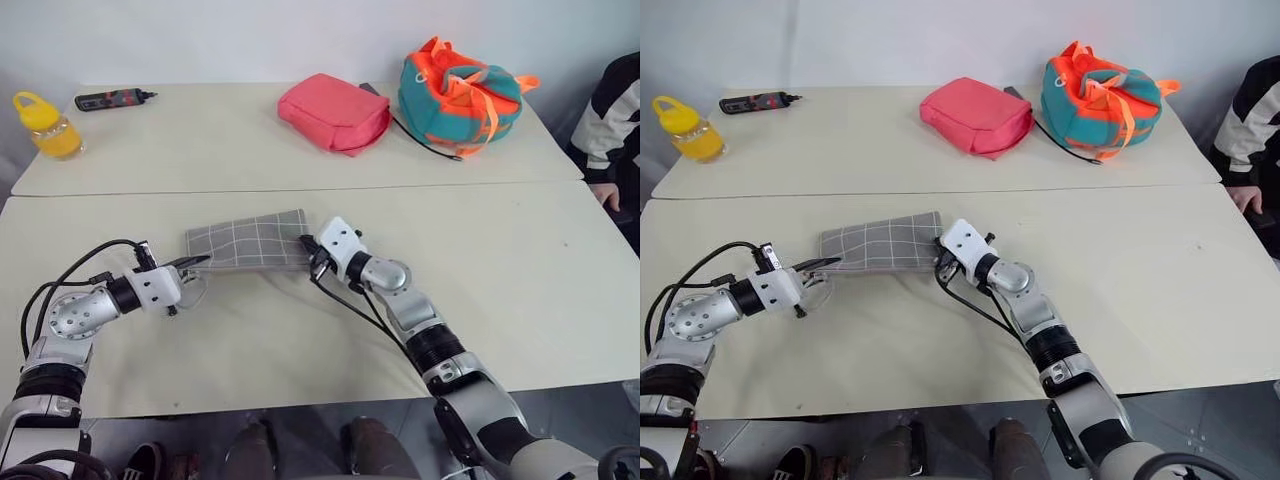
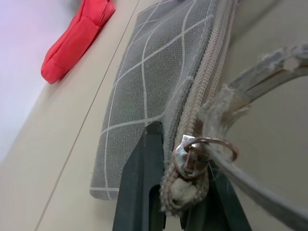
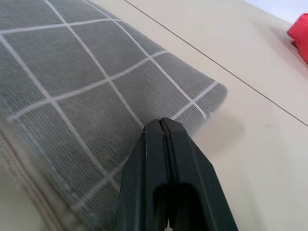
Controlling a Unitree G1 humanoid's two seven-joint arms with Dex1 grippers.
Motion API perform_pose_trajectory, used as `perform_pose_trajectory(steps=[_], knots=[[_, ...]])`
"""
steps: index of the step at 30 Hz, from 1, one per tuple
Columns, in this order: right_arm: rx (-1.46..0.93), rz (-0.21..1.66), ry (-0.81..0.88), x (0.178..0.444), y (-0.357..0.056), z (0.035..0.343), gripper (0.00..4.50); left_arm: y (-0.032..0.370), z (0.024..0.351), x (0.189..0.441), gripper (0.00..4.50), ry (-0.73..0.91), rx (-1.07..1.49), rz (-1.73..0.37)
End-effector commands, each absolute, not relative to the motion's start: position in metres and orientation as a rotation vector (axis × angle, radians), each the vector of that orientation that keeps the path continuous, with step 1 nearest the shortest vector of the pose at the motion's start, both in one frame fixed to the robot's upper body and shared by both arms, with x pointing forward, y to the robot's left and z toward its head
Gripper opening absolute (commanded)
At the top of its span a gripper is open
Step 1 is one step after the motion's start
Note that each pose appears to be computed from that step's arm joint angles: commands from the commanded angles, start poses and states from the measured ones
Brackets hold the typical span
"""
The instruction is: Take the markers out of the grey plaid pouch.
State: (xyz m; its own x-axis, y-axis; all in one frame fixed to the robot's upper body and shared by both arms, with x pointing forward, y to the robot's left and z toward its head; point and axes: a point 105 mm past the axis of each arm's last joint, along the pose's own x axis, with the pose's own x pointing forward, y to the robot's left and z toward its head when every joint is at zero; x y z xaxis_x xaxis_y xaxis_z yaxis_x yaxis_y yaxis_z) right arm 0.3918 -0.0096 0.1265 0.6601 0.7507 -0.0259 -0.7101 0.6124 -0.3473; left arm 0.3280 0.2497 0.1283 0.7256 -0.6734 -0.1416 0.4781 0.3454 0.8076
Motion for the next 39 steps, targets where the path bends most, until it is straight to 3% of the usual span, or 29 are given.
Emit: perform_pose_trajectory(steps=[1, 5, 10, 13, 16, 20, 24, 27, 31, 39], knots=[[-0.202, 0.892, -0.178, 0.385, -0.017, 0.155, 0.94, 0.235, 0.119, 0.327, 0.0, -0.219, 0.914, -0.774], [-0.072, 1.044, -0.179, 0.358, -0.017, 0.181, 2.32, 0.213, 0.115, 0.33, 0.0, -0.216, 0.91, -0.764], [0.001, 1.354, -0.063, 0.295, -0.011, 0.188, 3.99, 0.184, 0.114, 0.34, 0.0, -0.2, 0.94, -0.717], [0.004, 1.382, 0.012, 0.282, -0.005, 0.176, 3.99, 0.174, 0.124, 0.35, 0.0, -0.187, 0.956, -0.666], [-0.034, 1.296, 0.104, 0.289, 0.001, 0.145, 3.99, 0.158, 0.134, 0.355, 0.0, -0.194, 0.987, -0.659], [-0.046, 1.202, 0.118, 0.303, 0.013, 0.128, 3.99, 0.137, 0.136, 0.352, 0.0, -0.196, 1.04, -0.695], [0.011, 1.084, 0.076, 0.324, 0.019, 0.132, 3.99, 0.125, 0.137, 0.348, 0.0, -0.215, 1.062, -0.696], [0.097, 1.112, 0.077, 0.323, 0.028, 0.14, 3.99, 0.126, 0.138, 0.349, 0.0, -0.211, 1.053, -0.675], [0.125, 1.183, 0.06, 0.317, 0.041, 0.148, 3.16, 0.123, 0.139, 0.351, 0.0, -0.218, 1.046, -0.679], [0.081, 1.181, 0.076, 0.319, 0.038, 0.141, 0.41, 0.125, 0.144, 0.351, 0.0, -0.226, 1.037, -0.665]])
